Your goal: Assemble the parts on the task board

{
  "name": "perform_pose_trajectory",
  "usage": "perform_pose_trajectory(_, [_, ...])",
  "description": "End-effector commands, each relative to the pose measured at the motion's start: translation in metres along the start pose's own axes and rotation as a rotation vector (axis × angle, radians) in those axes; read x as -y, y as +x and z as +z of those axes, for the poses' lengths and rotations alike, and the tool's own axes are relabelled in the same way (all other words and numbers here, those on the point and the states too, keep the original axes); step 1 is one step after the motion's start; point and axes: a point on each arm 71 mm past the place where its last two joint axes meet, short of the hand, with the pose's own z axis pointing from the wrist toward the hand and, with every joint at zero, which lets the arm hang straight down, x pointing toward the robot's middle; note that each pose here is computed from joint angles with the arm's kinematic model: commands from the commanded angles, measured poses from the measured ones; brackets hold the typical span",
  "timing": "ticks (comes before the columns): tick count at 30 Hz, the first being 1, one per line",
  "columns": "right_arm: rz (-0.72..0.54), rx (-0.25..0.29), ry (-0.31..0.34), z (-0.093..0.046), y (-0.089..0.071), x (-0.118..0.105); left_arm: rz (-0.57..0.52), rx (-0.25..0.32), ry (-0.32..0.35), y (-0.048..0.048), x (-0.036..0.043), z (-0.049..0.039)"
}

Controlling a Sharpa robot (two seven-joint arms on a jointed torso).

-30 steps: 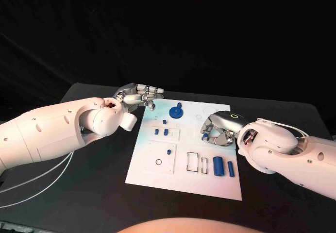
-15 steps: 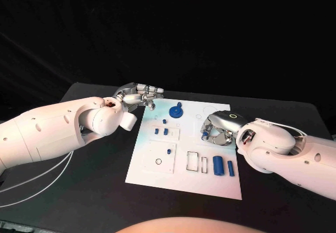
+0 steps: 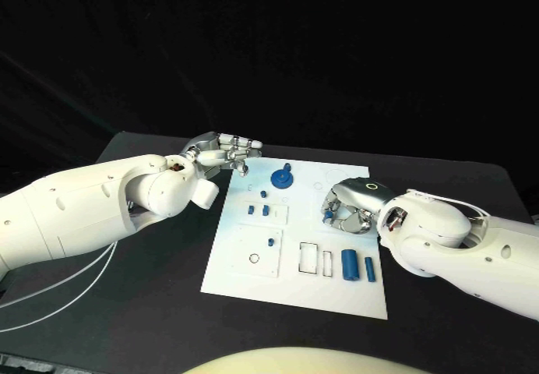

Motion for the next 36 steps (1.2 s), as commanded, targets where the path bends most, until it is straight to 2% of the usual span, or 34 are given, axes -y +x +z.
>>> perform_pose_trajectory(1, [-0.025,-0.049,0.020,-0.001,0.008,0.003,-0.001,-0.018,0.005,0.0024,0.0011,0.0002])
perform_pose_trajectory(14, [-0.019,-0.028,0.022,0.000,0.007,0.002,0.000,-0.016,0.005,0.0025,0.0011,0.0004])
perform_pose_trajectory(20, [0.005,0.033,0.006,-0.004,0.001,-0.002,0.000,-0.014,0.004,0.0022,0.0010,0.0008])
perform_pose_trajectory(27, [0.032,0.098,-0.028,-0.011,-0.015,-0.012,0.001,-0.012,0.004,0.0022,0.0006,0.0022])
perform_pose_trajectory(36, [0.077,0.147,-0.110,-0.018,-0.027,-0.041,0.000,-0.015,0.004,0.0037,0.0003,0.0037])
